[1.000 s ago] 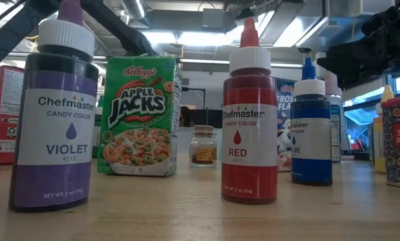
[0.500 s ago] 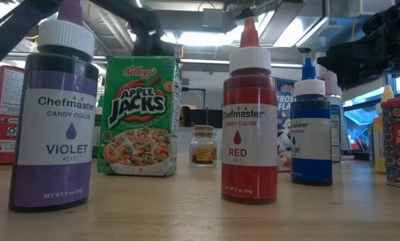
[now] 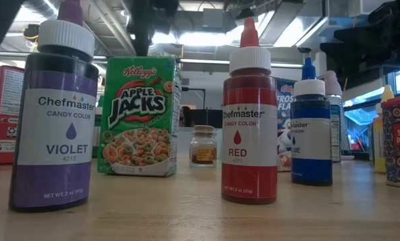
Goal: Pick & Place Kitchen Items
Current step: Put the light blue cereal box into the green bin
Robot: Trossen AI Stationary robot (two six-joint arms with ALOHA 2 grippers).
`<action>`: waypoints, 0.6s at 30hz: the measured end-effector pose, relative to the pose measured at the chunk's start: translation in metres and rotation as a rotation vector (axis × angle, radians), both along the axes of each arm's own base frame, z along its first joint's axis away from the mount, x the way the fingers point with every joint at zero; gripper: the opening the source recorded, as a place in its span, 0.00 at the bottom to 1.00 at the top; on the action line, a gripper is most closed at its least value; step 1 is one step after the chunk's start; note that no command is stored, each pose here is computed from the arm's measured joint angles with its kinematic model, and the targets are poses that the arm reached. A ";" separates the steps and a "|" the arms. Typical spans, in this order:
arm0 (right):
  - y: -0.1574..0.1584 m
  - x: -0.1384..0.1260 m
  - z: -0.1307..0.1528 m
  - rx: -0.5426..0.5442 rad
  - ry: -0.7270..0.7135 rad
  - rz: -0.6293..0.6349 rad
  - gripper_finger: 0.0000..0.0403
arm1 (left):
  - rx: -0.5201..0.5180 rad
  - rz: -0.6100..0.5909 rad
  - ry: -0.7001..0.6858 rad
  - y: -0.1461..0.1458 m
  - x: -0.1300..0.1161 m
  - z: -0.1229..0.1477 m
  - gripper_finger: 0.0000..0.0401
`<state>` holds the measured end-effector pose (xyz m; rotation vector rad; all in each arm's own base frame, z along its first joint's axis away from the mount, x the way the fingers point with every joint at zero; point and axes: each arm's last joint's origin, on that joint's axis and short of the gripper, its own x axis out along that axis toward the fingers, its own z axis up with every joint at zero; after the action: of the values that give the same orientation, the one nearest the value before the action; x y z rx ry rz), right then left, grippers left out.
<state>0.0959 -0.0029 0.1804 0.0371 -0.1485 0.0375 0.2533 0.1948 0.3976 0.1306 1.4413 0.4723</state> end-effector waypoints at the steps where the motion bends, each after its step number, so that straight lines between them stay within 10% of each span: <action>1: 0.000 0.000 0.000 0.013 0.004 0.001 0.52 | 0.001 0.002 -0.035 -0.007 -0.003 0.007 0.36; 12: 0.002 0.000 0.000 0.020 0.003 0.066 0.54 | -0.059 0.040 -0.365 -0.075 -0.045 0.059 0.36; 18: 0.002 0.000 -0.001 0.039 0.009 0.076 0.72 | -0.060 0.030 -0.393 -0.090 -0.060 0.049 0.36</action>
<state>0.0958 -0.0008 0.1798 0.0814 -0.1384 0.1105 0.1929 0.1049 0.4462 -0.0318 1.0716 0.4499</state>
